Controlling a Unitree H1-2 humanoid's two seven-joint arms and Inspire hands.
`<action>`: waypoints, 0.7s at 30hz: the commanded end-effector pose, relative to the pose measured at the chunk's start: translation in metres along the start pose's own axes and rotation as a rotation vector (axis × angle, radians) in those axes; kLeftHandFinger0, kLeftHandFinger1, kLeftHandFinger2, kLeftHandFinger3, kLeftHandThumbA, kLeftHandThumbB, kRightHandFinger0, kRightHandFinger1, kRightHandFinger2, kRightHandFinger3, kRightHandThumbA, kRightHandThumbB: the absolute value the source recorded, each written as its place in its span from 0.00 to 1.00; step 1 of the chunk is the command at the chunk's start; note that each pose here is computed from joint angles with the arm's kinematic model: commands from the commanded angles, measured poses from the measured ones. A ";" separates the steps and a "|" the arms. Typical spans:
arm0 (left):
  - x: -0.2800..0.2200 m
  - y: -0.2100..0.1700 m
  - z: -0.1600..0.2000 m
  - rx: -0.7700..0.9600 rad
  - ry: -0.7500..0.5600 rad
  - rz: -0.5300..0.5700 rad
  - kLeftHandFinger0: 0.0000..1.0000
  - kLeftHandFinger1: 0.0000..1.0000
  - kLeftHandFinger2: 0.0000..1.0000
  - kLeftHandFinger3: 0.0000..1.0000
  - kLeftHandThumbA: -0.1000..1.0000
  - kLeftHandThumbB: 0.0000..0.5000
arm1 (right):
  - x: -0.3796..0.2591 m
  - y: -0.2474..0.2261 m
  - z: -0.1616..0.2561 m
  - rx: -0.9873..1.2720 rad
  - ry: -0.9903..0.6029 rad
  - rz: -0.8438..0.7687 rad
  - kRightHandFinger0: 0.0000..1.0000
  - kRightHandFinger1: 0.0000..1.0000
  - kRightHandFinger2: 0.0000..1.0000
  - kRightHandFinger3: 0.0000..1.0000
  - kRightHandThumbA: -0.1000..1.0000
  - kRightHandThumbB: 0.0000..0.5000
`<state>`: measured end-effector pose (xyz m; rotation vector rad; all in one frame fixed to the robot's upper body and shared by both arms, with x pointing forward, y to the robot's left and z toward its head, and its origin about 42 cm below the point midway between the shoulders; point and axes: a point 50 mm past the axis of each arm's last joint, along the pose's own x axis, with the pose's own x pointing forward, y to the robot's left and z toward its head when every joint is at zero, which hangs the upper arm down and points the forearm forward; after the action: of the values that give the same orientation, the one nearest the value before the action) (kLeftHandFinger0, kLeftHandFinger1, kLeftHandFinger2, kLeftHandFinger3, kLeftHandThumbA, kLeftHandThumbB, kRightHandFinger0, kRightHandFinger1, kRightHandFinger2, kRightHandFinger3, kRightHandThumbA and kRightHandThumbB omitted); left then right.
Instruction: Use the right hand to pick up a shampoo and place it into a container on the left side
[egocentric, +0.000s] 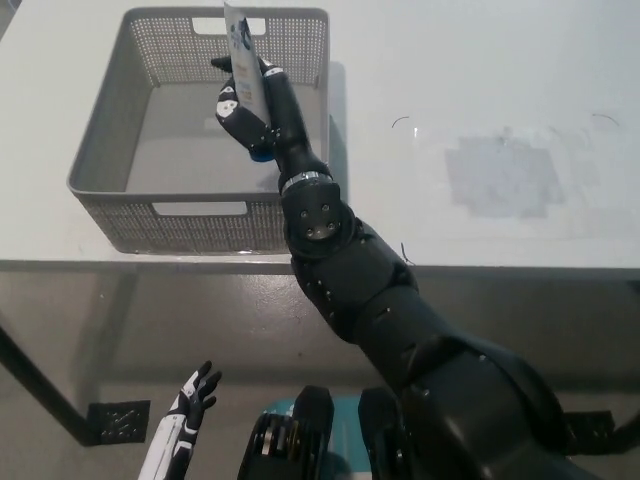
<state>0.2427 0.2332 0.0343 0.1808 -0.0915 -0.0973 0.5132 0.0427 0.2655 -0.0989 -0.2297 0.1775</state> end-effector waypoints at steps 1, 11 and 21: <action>0.007 0.004 0.010 0.017 -0.072 -0.020 1.00 1.00 0.94 1.00 1.00 0.00 | 0.016 0.000 0.041 0.051 -0.153 0.021 0.28 0.47 0.70 0.84 0.34 0.44; 0.008 0.003 0.008 -0.002 -0.065 -0.029 0.98 0.96 0.87 0.94 1.00 0.02 | 0.017 -0.006 0.034 -0.007 -0.164 0.151 1.00 1.00 1.00 1.00 0.77 0.76; 0.011 0.002 0.010 0.003 -0.072 -0.038 0.91 0.89 0.82 0.91 1.00 0.00 | 0.024 -0.018 0.046 0.008 -0.201 0.138 1.00 1.00 1.00 1.00 0.87 0.78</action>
<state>0.2481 0.2324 0.0366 0.1865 -0.1006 -0.1269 0.5225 0.0268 0.2687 -0.1308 -0.2666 0.2902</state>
